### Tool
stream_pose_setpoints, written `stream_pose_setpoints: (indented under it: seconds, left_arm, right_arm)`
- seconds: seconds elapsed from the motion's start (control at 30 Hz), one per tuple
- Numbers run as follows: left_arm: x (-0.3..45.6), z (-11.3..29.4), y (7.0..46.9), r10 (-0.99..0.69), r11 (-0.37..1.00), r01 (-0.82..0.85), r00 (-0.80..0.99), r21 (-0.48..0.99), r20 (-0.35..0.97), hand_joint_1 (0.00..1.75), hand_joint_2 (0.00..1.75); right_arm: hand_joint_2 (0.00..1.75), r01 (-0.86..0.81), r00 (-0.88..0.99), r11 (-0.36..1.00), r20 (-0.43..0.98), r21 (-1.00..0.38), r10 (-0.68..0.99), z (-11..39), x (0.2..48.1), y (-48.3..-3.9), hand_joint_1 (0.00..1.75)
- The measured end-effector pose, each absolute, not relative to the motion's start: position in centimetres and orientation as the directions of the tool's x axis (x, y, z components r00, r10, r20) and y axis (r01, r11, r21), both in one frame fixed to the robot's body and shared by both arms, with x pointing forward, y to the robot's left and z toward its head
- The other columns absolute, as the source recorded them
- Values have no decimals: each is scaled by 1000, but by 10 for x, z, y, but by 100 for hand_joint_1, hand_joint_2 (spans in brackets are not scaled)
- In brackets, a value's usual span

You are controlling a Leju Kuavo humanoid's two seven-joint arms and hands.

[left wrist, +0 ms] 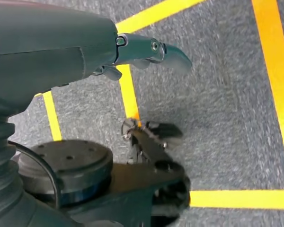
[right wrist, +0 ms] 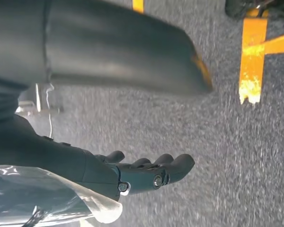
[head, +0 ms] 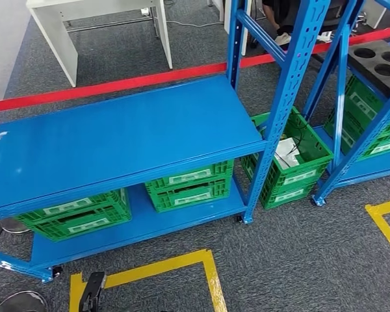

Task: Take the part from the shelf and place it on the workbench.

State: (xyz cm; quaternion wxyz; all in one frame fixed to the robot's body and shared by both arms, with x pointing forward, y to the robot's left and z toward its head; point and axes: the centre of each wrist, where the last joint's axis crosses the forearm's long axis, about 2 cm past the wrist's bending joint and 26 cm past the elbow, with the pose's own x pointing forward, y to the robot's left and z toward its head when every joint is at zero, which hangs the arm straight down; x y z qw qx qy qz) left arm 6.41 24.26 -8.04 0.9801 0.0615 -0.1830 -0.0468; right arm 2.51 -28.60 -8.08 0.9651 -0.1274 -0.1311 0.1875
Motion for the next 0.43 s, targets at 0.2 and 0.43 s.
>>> stream_pose_setpoints:
  seconds: [0.2, 0.43]
  left_arm:
    - [66, -80, 241, -140, 980, 71, 907, 183, 398, 0, 0]
    - [65, -80, 244, -168, 977, 97, 902, 191, 398, 0, 0]
  right_arm:
    - [0, -253, 907, 902, 240, -350, 347, -82, 27, -292, 0]
    - [0, -282, 897, 905, 248, -318, 367, -82, 25, -289, 0]
